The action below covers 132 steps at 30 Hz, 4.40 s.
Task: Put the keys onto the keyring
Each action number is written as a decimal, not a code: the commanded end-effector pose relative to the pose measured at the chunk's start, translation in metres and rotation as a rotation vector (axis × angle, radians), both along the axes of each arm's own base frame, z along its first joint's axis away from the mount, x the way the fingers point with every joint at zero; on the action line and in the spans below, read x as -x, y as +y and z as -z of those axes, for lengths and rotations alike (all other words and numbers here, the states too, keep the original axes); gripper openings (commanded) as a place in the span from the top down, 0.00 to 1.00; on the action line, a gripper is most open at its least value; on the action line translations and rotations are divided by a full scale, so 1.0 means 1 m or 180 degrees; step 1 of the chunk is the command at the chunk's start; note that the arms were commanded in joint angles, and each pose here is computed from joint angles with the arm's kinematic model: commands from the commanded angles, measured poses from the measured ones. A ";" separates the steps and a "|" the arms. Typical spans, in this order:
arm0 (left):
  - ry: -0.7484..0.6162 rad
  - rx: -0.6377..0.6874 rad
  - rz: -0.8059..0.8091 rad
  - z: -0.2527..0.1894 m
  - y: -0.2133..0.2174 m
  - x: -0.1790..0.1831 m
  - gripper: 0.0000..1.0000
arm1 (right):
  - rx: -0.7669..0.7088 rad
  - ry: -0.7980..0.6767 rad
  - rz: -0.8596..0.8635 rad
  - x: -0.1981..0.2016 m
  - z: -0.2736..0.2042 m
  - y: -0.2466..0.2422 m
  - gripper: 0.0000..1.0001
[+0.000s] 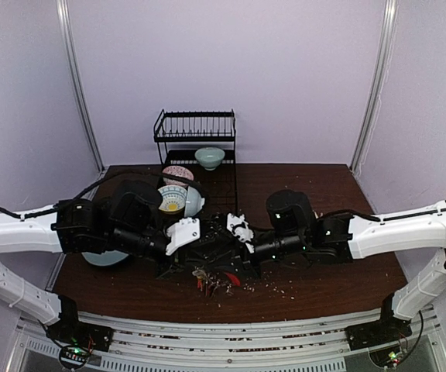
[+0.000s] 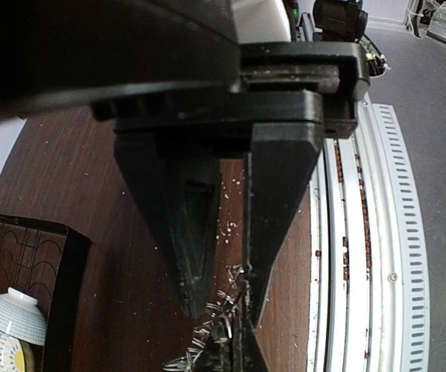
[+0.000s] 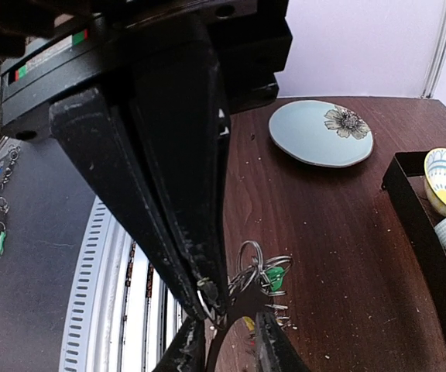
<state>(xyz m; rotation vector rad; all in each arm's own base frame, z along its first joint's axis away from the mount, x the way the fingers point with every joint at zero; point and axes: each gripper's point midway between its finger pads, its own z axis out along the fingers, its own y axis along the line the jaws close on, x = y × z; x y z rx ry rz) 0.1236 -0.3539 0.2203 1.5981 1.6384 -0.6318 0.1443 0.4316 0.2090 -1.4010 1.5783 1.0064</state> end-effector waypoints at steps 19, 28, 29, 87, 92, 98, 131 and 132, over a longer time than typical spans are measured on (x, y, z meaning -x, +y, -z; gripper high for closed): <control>0.0039 0.0103 0.0430 -0.020 -0.009 0.020 1.00 | -0.0478 -0.0409 -0.0664 0.023 -0.022 -0.002 0.88; 0.0036 0.0096 0.0422 -0.019 -0.010 0.019 1.00 | -0.0366 -0.0358 -0.0541 0.012 -0.019 0.006 1.00; 0.0048 0.0090 0.0372 -0.018 -0.010 0.017 1.00 | -0.0341 -0.0351 -0.0510 0.010 -0.019 0.006 0.99; 0.0450 -0.1553 -0.0330 0.215 -0.027 -0.040 1.00 | -0.0332 0.0911 0.1897 -0.073 0.032 -0.136 0.66; 0.0515 -0.1587 -0.0364 0.219 -0.021 -0.040 1.00 | -0.0219 0.1053 0.1630 -0.066 0.041 -0.121 0.66; 0.0692 -0.1140 -0.0273 0.196 -0.029 -0.038 0.92 | -0.0265 0.0752 0.0804 -0.030 0.047 -0.109 0.63; 0.0476 -0.0189 -0.0362 0.170 -0.010 -0.035 1.00 | 0.0216 -0.0997 -0.0671 -0.030 0.148 -0.016 0.75; 0.0479 -0.0191 -0.0357 0.170 -0.010 -0.035 1.00 | 0.0221 -0.1010 -0.0651 -0.029 0.150 -0.014 0.75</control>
